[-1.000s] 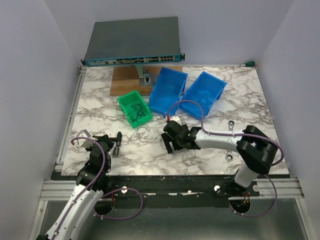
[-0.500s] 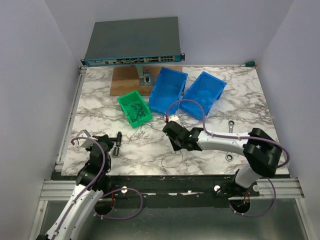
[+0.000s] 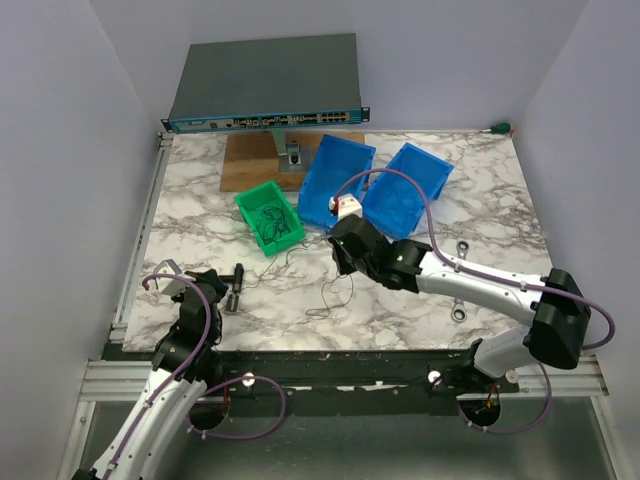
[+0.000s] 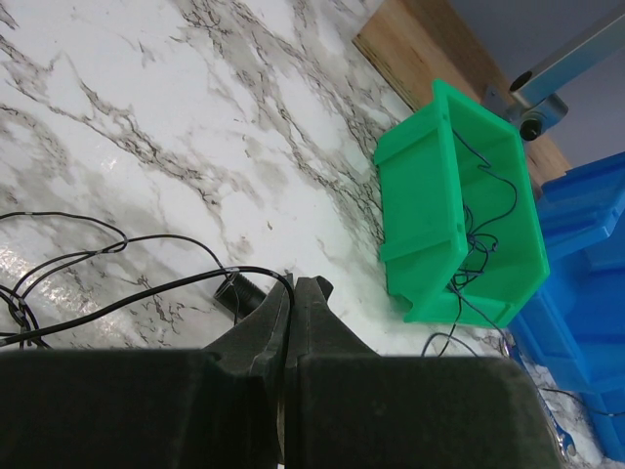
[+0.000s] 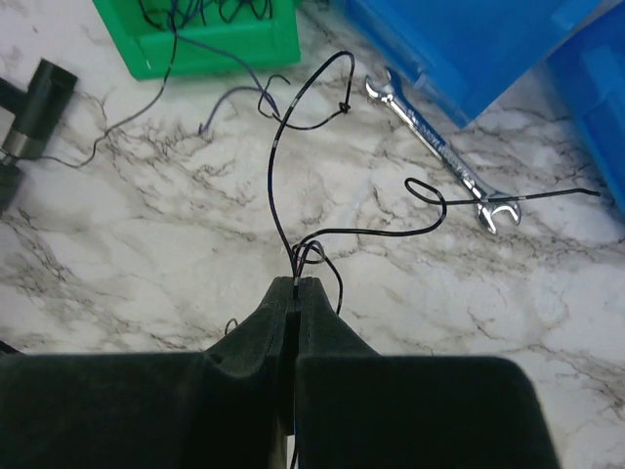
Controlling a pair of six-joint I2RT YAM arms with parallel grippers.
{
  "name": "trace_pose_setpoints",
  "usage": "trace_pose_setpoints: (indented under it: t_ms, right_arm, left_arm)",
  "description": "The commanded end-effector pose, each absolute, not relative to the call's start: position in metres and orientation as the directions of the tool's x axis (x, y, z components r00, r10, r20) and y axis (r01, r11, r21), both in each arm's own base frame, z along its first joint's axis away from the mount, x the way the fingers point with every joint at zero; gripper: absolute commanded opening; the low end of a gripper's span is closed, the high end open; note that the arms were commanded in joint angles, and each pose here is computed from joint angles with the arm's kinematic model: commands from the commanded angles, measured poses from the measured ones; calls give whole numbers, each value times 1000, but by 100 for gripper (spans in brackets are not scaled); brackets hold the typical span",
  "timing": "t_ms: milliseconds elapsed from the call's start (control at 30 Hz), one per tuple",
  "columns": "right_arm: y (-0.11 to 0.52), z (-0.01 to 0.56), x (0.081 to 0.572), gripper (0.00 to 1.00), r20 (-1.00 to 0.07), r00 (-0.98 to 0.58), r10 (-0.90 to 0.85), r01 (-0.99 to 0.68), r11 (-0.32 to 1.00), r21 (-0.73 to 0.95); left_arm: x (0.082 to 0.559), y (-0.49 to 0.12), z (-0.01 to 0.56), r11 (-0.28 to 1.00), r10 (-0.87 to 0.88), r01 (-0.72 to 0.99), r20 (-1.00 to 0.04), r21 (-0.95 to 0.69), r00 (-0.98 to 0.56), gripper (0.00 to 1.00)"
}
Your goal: Untangle the cables
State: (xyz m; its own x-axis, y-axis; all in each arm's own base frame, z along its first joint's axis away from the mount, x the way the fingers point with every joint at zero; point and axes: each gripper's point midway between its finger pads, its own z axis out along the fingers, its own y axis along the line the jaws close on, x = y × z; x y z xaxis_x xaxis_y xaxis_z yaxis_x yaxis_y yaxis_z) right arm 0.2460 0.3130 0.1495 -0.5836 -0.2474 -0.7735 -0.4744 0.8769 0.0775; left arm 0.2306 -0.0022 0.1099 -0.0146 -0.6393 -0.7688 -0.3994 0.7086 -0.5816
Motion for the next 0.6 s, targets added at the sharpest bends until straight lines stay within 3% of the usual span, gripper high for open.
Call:
trace_pose_setpoints:
  t_ms: [0,333,567]
  right_arm:
    - [314,198,272,1,-857,-481,-185,-428,903,46]
    - [313,269,326,1,-945,-327,-22,-325,941,90]
    - [312,275,390,1,-949,-311,50,-236,963,129]
  left_arm:
    - [231,-2,107,710,-637,-404,-771,-577,-18,0]
    - [231,-2,107,710,-637,-403,-771,-578,-16,0]
    - [230,-2,107,711,-636,-403,-772,-576,-18,0]
